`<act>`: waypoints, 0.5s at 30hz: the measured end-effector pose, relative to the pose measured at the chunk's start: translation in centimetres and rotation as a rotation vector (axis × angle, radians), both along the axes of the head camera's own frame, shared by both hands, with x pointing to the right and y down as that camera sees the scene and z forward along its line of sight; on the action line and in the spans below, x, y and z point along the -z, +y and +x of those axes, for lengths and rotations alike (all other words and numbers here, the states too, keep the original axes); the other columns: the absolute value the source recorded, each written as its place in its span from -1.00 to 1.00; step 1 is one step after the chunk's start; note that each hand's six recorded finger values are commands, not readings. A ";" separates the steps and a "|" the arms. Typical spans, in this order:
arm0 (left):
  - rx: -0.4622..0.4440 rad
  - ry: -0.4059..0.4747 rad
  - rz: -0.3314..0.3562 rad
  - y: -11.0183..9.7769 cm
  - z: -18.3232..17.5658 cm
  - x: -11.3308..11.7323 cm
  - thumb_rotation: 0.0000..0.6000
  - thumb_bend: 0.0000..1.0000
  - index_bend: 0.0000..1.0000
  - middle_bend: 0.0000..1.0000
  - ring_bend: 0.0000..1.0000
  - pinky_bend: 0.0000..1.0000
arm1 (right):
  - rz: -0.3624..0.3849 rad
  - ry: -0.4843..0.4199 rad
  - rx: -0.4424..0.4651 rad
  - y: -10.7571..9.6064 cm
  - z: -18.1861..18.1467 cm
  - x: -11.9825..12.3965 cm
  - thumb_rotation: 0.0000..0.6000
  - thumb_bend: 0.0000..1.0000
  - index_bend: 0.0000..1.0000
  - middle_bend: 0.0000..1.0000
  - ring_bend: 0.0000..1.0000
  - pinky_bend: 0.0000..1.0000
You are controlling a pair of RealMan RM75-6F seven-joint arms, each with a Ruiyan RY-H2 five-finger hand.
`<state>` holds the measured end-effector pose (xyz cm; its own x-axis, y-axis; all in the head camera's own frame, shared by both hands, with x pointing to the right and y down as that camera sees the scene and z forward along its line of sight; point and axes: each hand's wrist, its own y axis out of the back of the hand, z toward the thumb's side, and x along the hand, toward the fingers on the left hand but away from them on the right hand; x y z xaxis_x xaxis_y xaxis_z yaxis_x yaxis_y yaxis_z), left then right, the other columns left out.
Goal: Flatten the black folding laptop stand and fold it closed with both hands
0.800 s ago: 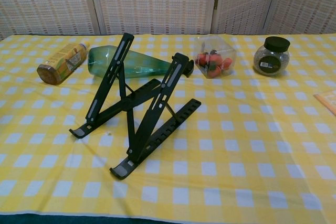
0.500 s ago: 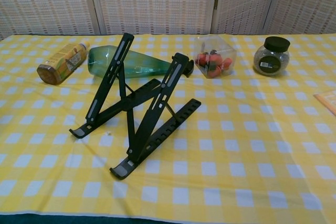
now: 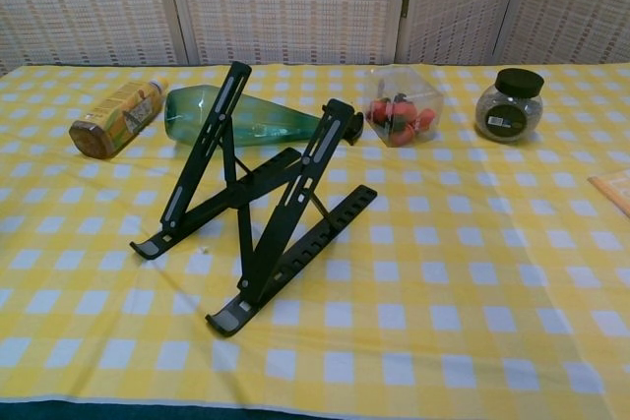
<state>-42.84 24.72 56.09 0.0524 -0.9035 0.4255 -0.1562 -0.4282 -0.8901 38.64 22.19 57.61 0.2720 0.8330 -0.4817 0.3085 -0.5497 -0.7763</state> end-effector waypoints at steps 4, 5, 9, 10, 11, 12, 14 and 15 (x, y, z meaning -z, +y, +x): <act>-0.003 -0.003 -0.004 -0.1 0.1 -0.2 1.00 -0.31 -0.89 -1.00 -1.00 -1.00 | -0.027 -0.020 0.000 0.1 -0.3 -0.7 1.00 -0.26 -1.00 -0.95 -0.93 -0.99; -0.004 -0.003 -0.004 -0.2 0.1 -0.2 1.00 -0.31 -0.89 -1.00 -1.00 -1.00 | -0.034 -0.026 0.002 0.1 -0.5 -0.8 1.00 -0.26 -1.00 -0.95 -0.93 -0.99; -0.008 0.002 -0.009 -0.3 0.4 -0.4 1.00 -0.31 -0.89 -1.00 -1.00 -1.00 | -0.067 -0.067 0.016 -0.1 -1.5 -1.5 1.00 -0.26 -1.00 -0.95 -0.92 -0.99; -0.012 0.003 -0.012 -0.2 0.5 -0.5 1.00 -0.31 -0.89 -1.00 -1.00 -1.00 | -0.075 -0.080 0.019 -0.2 -1.8 -1.6 1.00 -0.26 -1.00 -0.95 -0.92 -0.99; -0.015 0.004 -0.014 -0.2 0.6 -0.6 1.00 -0.31 -0.89 -1.00 -1.00 -1.00 | -0.084 -0.095 0.022 -0.3 -2.1 -1.7 1.00 -0.26 -1.00 -0.95 -0.92 -0.99; -0.017 0.005 -0.015 -0.2 0.7 -0.6 1.00 -0.31 -0.89 -1.00 -1.00 -1.00 | -0.099 -0.119 0.025 -0.4 -2.5 -2.0 1.00 -0.26 -1.00 -0.95 -0.91 -0.99; -0.023 0.006 -0.015 -0.3 0.9 -0.6 1.00 -0.31 -0.89 -1.00 -1.00 -1.00 | -0.128 -0.162 0.029 -0.6 -3.4 -2.3 1.00 -0.26 -1.00 -0.95 -0.91 -0.99; -0.026 0.007 -0.014 -0.3 0.9 -0.6 1.00 -0.31 -0.89 -1.00 -1.00 -1.00 | -0.151 -0.195 0.032 -0.7 -4.0 -2.6 1.00 -0.26 -1.00 -0.95 -0.90 -0.99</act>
